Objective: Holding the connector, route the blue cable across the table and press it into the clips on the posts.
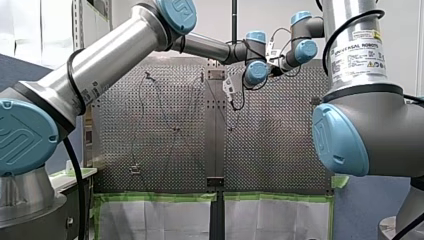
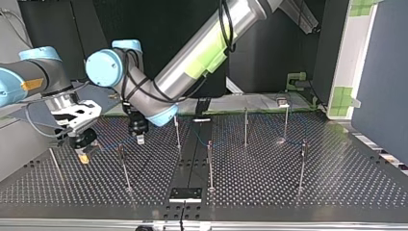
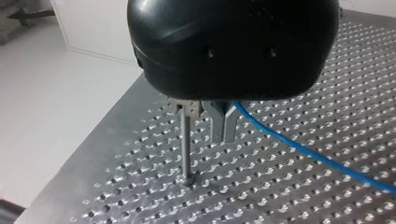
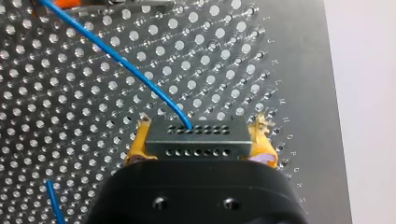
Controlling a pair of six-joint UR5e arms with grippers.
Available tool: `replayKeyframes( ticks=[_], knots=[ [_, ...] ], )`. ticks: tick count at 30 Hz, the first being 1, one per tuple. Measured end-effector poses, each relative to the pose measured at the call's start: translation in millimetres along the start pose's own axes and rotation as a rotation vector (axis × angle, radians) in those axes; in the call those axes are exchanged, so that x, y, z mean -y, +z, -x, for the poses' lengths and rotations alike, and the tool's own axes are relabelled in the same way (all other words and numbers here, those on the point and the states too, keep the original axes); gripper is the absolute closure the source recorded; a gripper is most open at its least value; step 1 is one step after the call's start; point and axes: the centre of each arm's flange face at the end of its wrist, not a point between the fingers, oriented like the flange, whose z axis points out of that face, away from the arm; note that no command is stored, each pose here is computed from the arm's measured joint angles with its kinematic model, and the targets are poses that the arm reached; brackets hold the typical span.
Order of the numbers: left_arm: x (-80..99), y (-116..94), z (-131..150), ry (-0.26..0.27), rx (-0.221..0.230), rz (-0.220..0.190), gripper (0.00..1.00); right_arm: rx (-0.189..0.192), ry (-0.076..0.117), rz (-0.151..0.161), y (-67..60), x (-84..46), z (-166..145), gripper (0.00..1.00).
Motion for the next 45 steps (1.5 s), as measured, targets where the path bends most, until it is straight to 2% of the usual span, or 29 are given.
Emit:
replayKeyframes(
  ticks=[8,14,23,27,28,29,30,35,36,37,45],
  knots=[
    [-7.6,24,6,0.003,0.045,-0.008,1.00,-0.009,-0.001,-0.015,2.1,-4.2,-3,1.00],
    [-19.5,49,12,-0.007,0.074,-0.027,1.00,-0.010,0.002,-0.010,11.5,-15.1,0,1.00],
    [-39.0,69,-5,0.000,0.065,-0.057,1.00,-0.024,0.002,0.004,22.6,-31.5,-6,1.00],
    [-42.9,70,-9,0.005,0.057,-0.058,0.92,-0.030,0.001,0.006,23.9,-33.8,-9,1.00],
    [-43.2,70,-9,0.006,0.056,-0.058,0.85,-0.030,0.001,0.006,24.1,-34.1,-9,1.00],
    [-43.0,70,-9,0.005,0.054,-0.060,0.85,-0.031,0.001,0.006,24.1,-34.1,-9,1.00],
    [-42.5,69,-9,0.004,0.052,-0.064,0.78,-0.031,0.001,0.006,24.2,-34.3,-9,1.00],
    [-39.6,68,-11,-0.002,0.041,-0.085,0.78,-0.030,0.001,0.007,24.5,-34.8,-9,1.00],
    [-39.4,67,-11,-0.002,0.040,-0.087,0.15,-0.030,0.001,0.007,24.6,-34.8,-9,1.00],
    [-39.1,67,-11,-0.003,0.039,-0.088,0.00,-0.030,0.002,0.007,24.6,-34.7,-9,1.00],
    [-37.4,59,-14,0.004,0.007,-0.086,0.00,-0.029,0.001,0.007,24.8,-34.9,-8,1.00]
  ],
)
